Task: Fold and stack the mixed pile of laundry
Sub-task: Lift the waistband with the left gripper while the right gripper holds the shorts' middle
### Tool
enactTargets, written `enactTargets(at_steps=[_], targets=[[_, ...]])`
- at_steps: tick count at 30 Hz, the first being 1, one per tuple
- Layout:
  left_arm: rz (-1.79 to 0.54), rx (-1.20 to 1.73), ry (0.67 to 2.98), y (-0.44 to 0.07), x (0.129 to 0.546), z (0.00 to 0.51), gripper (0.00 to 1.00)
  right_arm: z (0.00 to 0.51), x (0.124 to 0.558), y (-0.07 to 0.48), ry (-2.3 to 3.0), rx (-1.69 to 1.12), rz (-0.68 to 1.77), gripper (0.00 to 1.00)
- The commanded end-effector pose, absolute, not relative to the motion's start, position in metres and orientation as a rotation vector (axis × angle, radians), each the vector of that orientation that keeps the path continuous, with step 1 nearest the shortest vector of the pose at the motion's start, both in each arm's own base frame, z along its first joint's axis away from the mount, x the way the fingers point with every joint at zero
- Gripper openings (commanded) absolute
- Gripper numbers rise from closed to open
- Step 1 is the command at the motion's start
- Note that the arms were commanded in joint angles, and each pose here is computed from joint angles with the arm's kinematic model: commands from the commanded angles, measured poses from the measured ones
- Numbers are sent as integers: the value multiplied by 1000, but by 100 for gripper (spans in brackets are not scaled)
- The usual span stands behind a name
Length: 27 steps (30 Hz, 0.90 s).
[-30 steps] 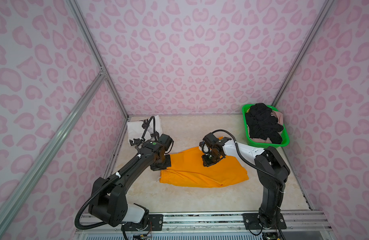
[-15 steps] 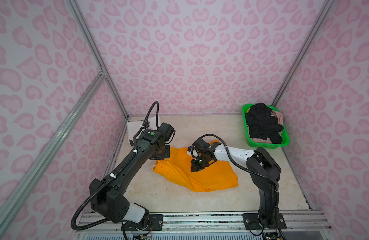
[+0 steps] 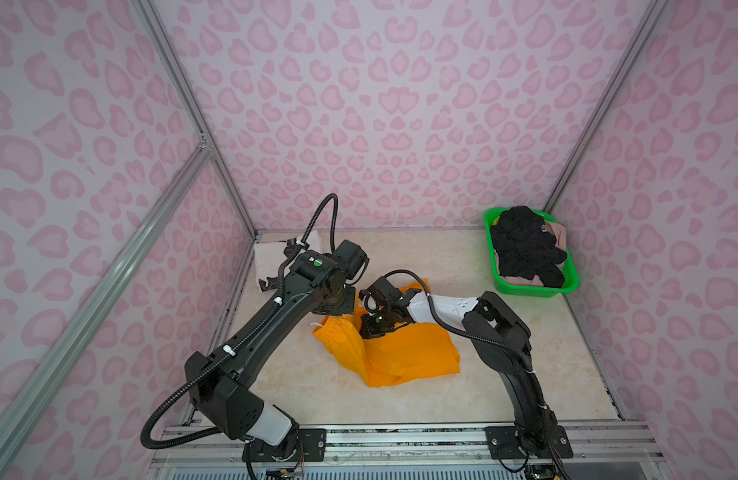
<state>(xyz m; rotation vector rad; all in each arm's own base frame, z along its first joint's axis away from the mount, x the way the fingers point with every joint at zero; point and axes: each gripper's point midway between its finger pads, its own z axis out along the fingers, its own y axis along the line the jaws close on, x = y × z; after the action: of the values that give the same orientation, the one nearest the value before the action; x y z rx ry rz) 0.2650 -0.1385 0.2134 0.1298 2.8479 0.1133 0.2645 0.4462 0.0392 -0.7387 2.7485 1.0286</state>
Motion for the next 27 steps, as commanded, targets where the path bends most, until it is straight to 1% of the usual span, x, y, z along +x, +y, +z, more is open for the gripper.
enactTargets(at_steps=[1,5,7,11,13,17,22,27], targets=[[113,85,2858,-140,265,213,2,60,278,428,2698,-707,967,10],[128,92,2857,-140,267,212,2,84,292,366,2692,-658,804,12],[134,96,2856,-141,268,213,2,85,296,328,2732,-631,692,13],[133,102,2853,-143,271,215,2,68,298,257,2837,-588,499,13],[132,111,2850,-146,272,216,2,54,295,238,2887,-564,482,14],[146,150,2855,-156,275,217,2,29,283,225,2959,-571,473,13],[174,193,2866,-175,281,214,2,8,275,229,3006,-497,531,13],[190,235,2889,-203,287,203,2,-2,267,239,3010,-453,609,13]])
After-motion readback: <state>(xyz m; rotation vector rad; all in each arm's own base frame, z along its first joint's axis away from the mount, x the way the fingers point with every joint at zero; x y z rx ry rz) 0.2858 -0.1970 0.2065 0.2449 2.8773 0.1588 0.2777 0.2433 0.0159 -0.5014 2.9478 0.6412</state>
